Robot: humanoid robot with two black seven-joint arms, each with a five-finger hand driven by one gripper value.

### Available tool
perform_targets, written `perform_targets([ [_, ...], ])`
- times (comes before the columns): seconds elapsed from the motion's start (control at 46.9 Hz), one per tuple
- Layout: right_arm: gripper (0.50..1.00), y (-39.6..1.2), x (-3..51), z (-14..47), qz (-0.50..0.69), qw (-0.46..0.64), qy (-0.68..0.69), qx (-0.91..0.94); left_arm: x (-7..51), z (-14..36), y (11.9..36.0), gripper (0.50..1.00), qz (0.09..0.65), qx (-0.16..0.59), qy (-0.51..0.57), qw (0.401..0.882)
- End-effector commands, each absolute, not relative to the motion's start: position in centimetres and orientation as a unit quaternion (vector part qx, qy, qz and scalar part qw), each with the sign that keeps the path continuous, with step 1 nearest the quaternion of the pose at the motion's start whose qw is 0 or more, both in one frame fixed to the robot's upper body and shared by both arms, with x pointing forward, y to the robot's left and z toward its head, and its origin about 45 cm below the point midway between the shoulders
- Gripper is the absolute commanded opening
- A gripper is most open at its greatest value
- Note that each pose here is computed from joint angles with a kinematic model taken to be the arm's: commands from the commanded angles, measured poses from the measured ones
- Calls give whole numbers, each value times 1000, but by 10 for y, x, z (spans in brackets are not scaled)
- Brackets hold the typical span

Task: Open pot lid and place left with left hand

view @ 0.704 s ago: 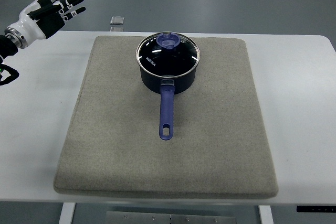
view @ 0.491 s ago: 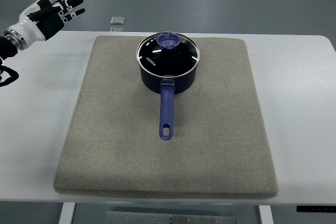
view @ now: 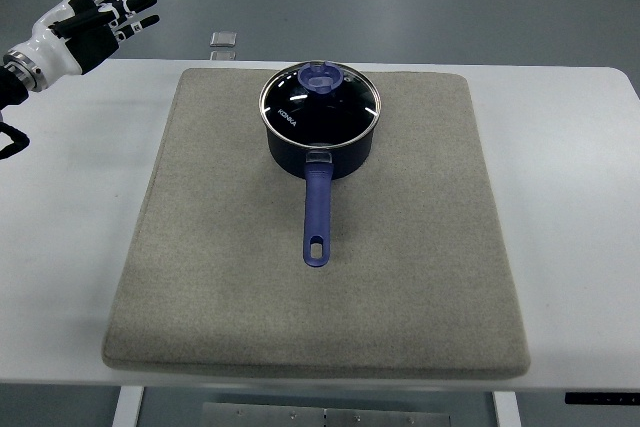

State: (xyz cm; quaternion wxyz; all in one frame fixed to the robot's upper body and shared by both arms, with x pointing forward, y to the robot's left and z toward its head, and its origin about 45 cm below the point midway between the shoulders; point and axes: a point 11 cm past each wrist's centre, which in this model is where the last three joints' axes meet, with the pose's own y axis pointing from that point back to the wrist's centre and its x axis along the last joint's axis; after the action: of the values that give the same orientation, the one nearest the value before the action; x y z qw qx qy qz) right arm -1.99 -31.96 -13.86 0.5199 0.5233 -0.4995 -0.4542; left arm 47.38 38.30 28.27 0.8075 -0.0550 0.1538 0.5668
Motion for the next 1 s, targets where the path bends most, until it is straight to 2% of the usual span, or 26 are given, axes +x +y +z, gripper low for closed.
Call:
perform_targets([
  [0.0,917,-320,-20,-139,-454,520,-500,523,476,286,377,990,555,-2,119,824],
  [0.149,917,-320,-21,-139,-455,521,-499,523,477,284,369,990,527,118,35,841],
  [0.32,917,-320,-20,-139,-454,520,-500,523,482,304,363,984,491,212,-58,843],
  [0.427,917,-320,-20,-139,-454,520,-500,523,483,316,349,981,450,269,-124,842],
  [0.619,917,-320,-20,-139,-454,520,-499,523,484,349,311,979,380,316,-230,838],
  [0.853,917,-320,-21,-139,-455,520,-499,523,485,384,273,977,311,372,-351,801],
  [0.981,917,-320,-21,-139,-455,520,-499,523,487,384,253,975,277,400,-395,779],
])
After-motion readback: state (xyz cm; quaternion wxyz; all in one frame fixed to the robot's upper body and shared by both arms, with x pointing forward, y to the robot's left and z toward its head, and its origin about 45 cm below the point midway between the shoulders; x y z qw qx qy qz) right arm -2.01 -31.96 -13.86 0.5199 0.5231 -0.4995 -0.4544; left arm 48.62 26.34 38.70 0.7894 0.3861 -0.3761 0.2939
